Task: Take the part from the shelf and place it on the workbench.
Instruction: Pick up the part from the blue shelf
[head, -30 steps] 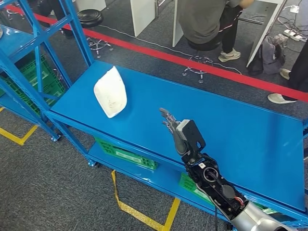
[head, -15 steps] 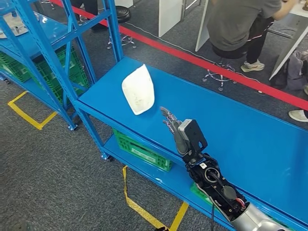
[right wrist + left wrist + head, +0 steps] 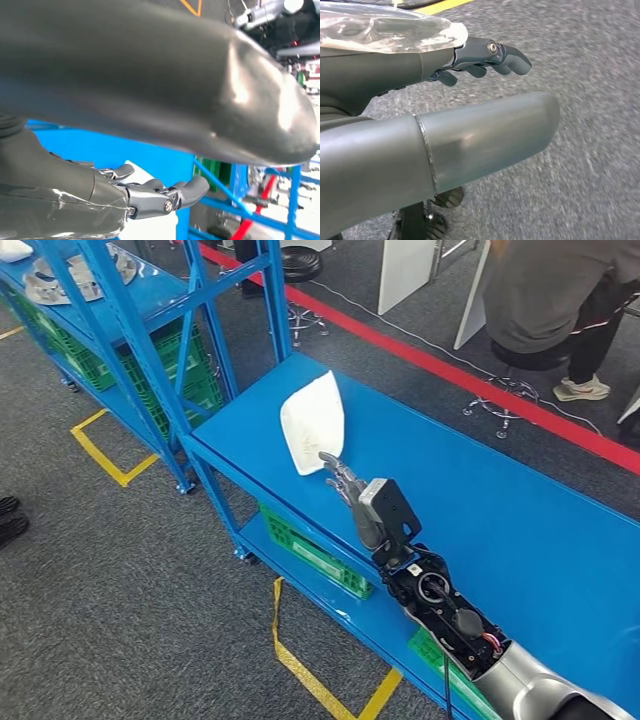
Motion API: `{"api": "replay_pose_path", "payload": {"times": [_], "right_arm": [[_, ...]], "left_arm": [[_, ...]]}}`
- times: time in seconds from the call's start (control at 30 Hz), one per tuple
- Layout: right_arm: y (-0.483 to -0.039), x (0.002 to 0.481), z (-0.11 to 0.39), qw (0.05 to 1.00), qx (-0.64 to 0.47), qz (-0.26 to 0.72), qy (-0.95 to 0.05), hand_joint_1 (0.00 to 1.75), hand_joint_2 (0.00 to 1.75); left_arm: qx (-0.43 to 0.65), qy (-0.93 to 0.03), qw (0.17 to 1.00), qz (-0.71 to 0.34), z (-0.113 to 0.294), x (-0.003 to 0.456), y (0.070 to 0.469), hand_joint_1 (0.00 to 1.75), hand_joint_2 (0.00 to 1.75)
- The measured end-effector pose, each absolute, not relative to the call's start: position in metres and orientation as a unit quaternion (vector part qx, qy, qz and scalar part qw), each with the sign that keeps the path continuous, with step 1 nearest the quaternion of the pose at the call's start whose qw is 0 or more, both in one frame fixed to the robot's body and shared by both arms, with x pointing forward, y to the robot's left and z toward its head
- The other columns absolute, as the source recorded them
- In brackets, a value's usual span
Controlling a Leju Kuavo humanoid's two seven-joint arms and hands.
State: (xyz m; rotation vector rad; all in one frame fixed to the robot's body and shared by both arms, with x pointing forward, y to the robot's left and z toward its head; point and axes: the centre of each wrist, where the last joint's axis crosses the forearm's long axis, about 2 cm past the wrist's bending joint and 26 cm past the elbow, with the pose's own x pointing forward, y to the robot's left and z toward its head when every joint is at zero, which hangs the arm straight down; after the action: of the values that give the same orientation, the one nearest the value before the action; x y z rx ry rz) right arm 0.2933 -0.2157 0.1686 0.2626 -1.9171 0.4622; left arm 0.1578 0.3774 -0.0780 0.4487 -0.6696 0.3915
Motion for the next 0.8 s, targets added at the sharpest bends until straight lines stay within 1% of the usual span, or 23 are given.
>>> {"api": "replay_pose_path", "payload": {"times": [0.33, 0.53, 0.67, 0.8], "right_arm": [[-0.214, 0.298, 0.169, 0.545, 0.11, 0.196, -0.808, 0.0, 0.0], [-0.216, 0.297, 0.166, 0.571, 0.079, 0.189, -0.795, 0.0, 0.0], [-0.22, 0.296, 0.164, 0.593, 0.054, 0.187, -0.782, 0.0, 1.75], [-0.23, 0.289, 0.163, 0.611, 0.027, 0.184, -0.77, 0.0, 1.75]], "left_arm": [[0.227, -0.323, 0.899, 0.191, -0.078, 0.155, 0.383, 0.0, 0.0], [0.228, -0.323, 0.898, 0.195, -0.08, 0.151, 0.382, 0.0, 0.0], [0.228, -0.324, 0.897, 0.195, -0.08, 0.149, 0.381, 0.0, 0.0], [0.23, -0.321, 0.897, 0.198, -0.083, 0.141, 0.383, 0.0, 0.0]]}}
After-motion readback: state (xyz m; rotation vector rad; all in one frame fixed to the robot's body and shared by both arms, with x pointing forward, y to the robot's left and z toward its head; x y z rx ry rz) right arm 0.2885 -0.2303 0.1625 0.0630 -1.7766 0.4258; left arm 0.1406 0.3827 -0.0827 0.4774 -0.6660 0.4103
